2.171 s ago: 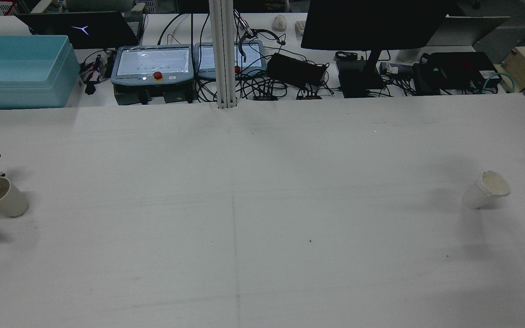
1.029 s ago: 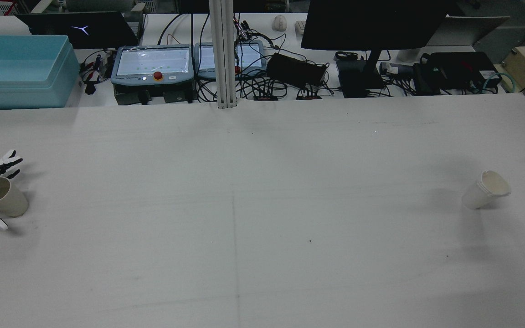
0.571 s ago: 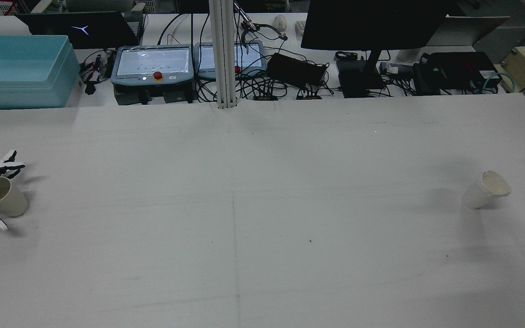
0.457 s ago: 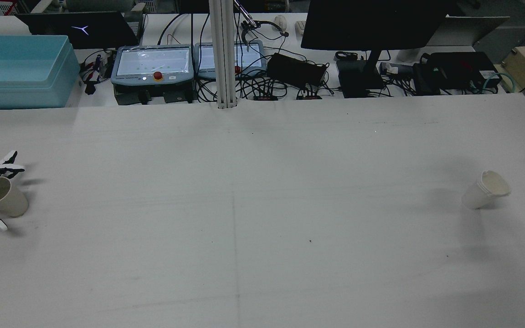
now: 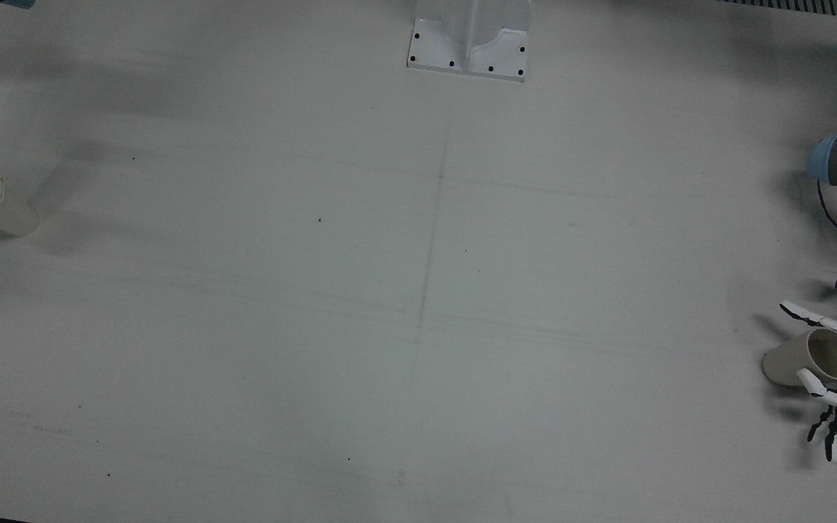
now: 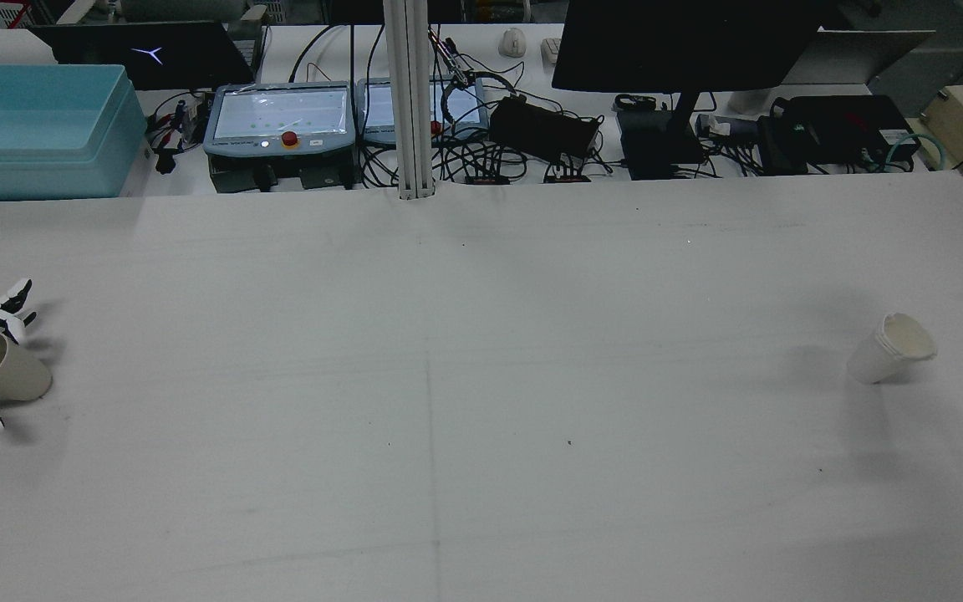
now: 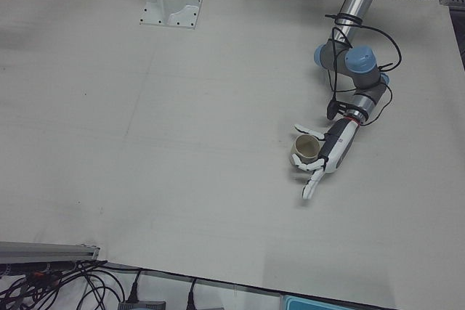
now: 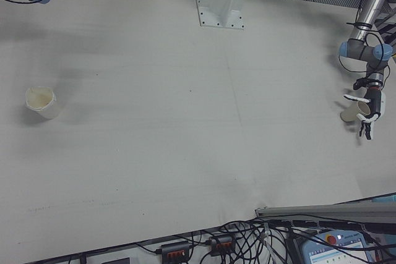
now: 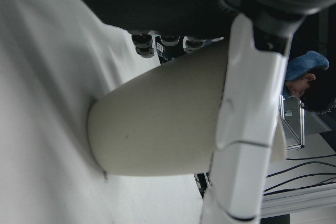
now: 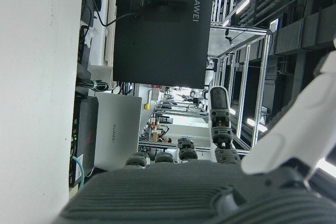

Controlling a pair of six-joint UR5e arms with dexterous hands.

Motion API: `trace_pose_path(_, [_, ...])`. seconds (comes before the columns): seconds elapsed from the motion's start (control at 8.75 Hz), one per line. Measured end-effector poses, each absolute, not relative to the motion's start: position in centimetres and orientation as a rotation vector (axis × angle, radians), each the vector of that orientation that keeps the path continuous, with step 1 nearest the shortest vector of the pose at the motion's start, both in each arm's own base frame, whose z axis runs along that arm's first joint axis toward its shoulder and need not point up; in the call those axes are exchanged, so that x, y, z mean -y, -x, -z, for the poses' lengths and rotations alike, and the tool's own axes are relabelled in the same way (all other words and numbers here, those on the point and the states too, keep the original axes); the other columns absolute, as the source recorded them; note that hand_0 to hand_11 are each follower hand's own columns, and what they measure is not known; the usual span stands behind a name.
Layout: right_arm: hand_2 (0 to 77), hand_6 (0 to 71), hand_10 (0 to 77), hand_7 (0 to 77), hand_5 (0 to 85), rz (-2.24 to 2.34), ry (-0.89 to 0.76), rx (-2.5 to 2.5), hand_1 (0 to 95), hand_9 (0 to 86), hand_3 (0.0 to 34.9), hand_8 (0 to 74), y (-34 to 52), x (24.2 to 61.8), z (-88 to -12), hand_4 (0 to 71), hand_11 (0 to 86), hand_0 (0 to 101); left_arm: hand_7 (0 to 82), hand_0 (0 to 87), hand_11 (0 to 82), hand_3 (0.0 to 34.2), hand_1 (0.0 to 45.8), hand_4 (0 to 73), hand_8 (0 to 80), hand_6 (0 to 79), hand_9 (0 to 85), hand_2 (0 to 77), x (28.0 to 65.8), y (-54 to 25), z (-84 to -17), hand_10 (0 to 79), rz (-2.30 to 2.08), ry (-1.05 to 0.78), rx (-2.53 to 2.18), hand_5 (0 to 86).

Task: Pour water
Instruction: 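Lift and tilt the held cup with the left hand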

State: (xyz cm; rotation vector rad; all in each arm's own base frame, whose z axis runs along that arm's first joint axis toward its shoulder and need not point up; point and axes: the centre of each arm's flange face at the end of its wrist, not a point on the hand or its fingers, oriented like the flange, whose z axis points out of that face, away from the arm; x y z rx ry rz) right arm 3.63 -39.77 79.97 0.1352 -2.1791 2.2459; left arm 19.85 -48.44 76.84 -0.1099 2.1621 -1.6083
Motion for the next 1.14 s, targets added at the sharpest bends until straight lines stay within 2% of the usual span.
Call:
trace_pose_path(0.11, [10.4, 2.7, 1.6, 10.9, 26.7, -2.246, -0.135, 2.179, 4.4, 0.5, 1.0, 0.5, -3.6, 39.8, -80.0, 14.2, 1.6, 38, 0.5, 80.1, 8.7, 0.0, 12.5, 40.9, 0.0, 3.3, 1.1, 1.1, 48.5, -19.9, -76.9, 4.4, 1.627, 0.118, -2.146, 46.9])
trace_pose_path(0.23, [10.4, 2.7, 1.6, 10.9, 26.7, -2.247, -0.135, 2.179, 4.4, 0.5, 1.0, 0.5, -3.6, 39.7, -80.0, 14.2, 1.6, 38, 4.9, 80.2, 11.4, 0.0, 20.7, 42.5, 1.6, 7.6, 1.1, 1.1, 48.5, -19.9, -76.8, 6.5, 1.644, 0.127, -2.134, 46.9])
trace_pose_path(0.34, [10.4, 2.7, 1.6, 10.9, 26.7, -2.247, -0.135, 2.179, 4.4, 0.5, 1.0, 0.5, -3.6, 39.7, -80.0, 14.2, 1.6, 38, 8.2, 80.2, 13.1, 0.0, 26.7, 42.5, 3.8, 9.8, 0.5, 1.1, 48.5, -19.9, -76.9, 8.2, 1.669, 0.144, -2.121, 46.4])
trace_pose_path(0.46, [10.4, 2.7, 1.6, 10.9, 26.7, -2.246, -0.135, 2.181, 4.4, 0.5, 1.0, 0.5, -3.6, 39.8, -79.9, 14.2, 1.6, 38, 8.2, 80.2, 13.1, 0.0, 26.7, 42.5, 3.8, 9.8, 0.5, 1.1, 48.5, -19.8, -76.7, 8.2, 1.7, 0.171, -2.109, 46.4])
trace_pose_path(0.57, [10.4, 2.7, 1.6, 10.9, 26.7, -2.244, -0.135, 2.185, 4.4, 0.5, 1.0, 0.5, -3.7, 39.9, -79.8, 14.2, 1.6, 38, 10.4, 80.4, 15.8, 0.0, 32.7, 42.5, 3.8, 12.0, 0.5, 0.0, 48.4, -19.7, -76.3, 8.2, 1.723, 0.196, -2.104, 46.4])
trace_pose_path(0.91, [9.3, 2.7, 1.6, 10.9, 26.7, -2.236, -0.134, 2.189, 4.4, 0.5, 1.0, 0.5, -3.5, 40.1, -79.5, 14.2, 1.6, 38, 10.4, 80.3, 15.8, 0.0, 32.7, 42.5, 4.9, 11.4, 0.5, 0.0, 48.4, -19.3, -74.3, 8.2, 1.738, 0.235, -2.128, 46.4])
trace_pose_path(1.03, [10.4, 2.7, 1.1, 10.9, 26.7, -2.224, -0.123, 2.186, 7.6, 0.5, 0.9, 0.5, -3.1, 40.5, -79.4, 14.7, 1.6, 39, 10.4, 80.4, 15.8, 0.0, 31.1, 42.5, 4.9, 12.0, 0.5, 12.0, 48.2, -19.0, -73.6, 8.2, 1.734, 0.24, -2.14, 45.3])
trace_pose_path(1.14, [10.9, 2.7, 1.1, 10.9, 26.7, -2.209, -0.122, 2.173, 6.5, 0.5, 1.0, 0.5, -2.7, 40.6, -79.4, 14.7, 1.6, 40, 10.4, 80.4, 15.8, 0.0, 31.1, 42.5, 4.9, 12.0, 0.5, 12.0, 47.8, -18.6, -72.9, 8.2, 1.735, 0.248, -2.146, 45.3])
